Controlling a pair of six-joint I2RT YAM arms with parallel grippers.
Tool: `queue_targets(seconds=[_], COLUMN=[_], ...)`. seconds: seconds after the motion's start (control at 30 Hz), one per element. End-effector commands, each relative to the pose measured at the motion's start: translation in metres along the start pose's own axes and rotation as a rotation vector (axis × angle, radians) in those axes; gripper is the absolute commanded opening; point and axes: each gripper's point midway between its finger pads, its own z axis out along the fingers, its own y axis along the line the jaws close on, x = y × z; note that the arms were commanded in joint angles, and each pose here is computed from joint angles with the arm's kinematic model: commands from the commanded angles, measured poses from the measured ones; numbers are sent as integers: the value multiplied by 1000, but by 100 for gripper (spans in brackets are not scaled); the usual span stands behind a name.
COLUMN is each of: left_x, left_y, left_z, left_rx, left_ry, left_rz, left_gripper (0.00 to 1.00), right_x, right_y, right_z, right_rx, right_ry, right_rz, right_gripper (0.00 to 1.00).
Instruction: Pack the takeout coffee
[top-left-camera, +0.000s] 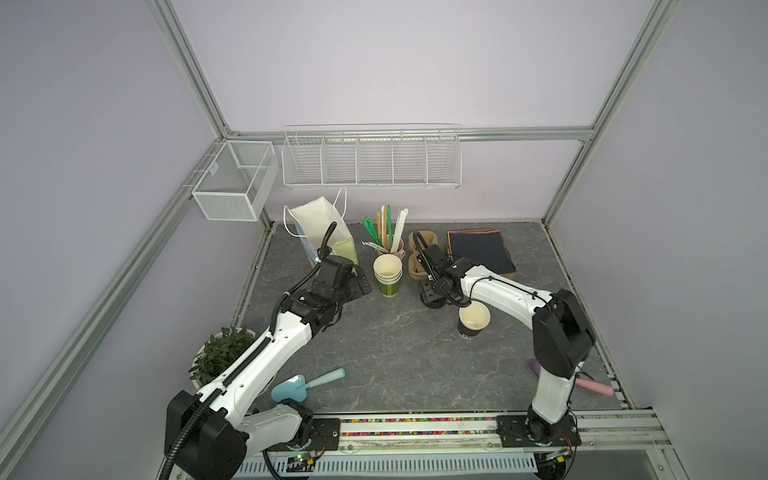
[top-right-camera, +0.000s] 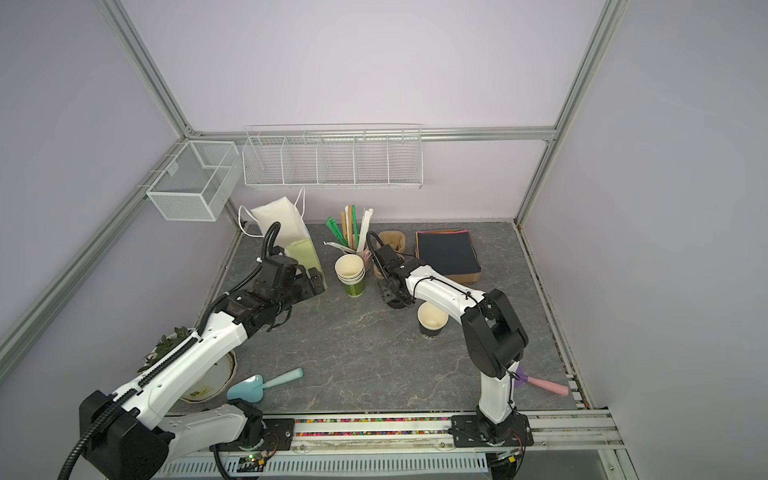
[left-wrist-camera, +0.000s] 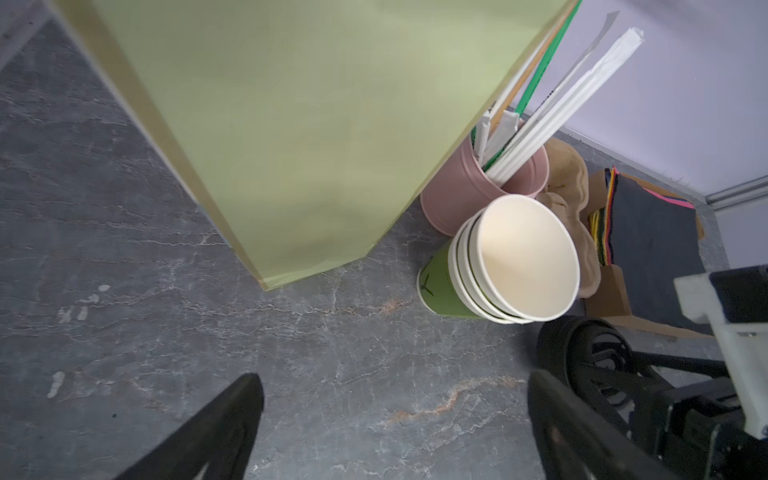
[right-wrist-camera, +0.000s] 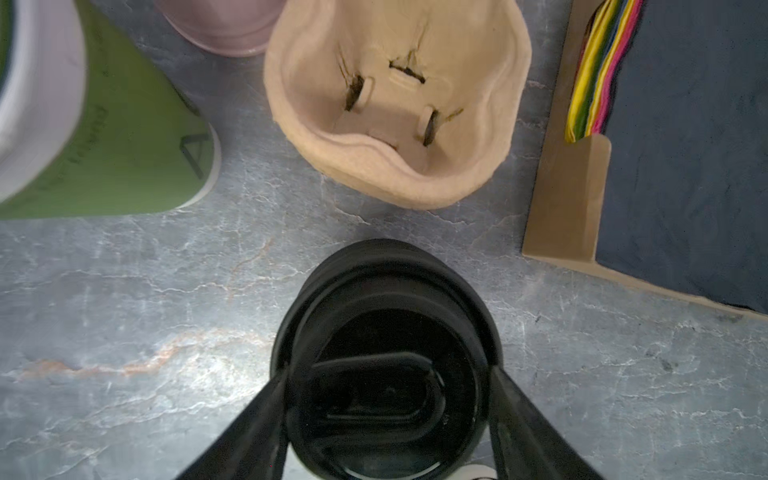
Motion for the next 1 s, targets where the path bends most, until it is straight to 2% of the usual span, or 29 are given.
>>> queue_targets(seconds=[0.0, 0.13, 0.53, 0.77, 0.97], left_x=[22, 44, 90, 117, 127], left_y=[-15, -32, -71, -89, -103], left_z=[11, 21, 40, 58, 63], left_rx=[102, 192, 287, 308, 315], left_ry=[83, 148, 265, 392, 399], left_rz=[-14, -37, -18, -25, -9], left_gripper=[99, 99, 99, 100, 100], right_x=[2, 3, 1, 1, 3], right_y=[-1, -2, -5, -10, -9], right_z=[-6, -7, -14, -16, -17], right_rx=[-36, -64, -111, -116, -138], right_ry=[-4, -8, -35, -40, -41], right_rz=[25, 44, 79, 94, 109], right_gripper=[69, 69, 69, 69, 69])
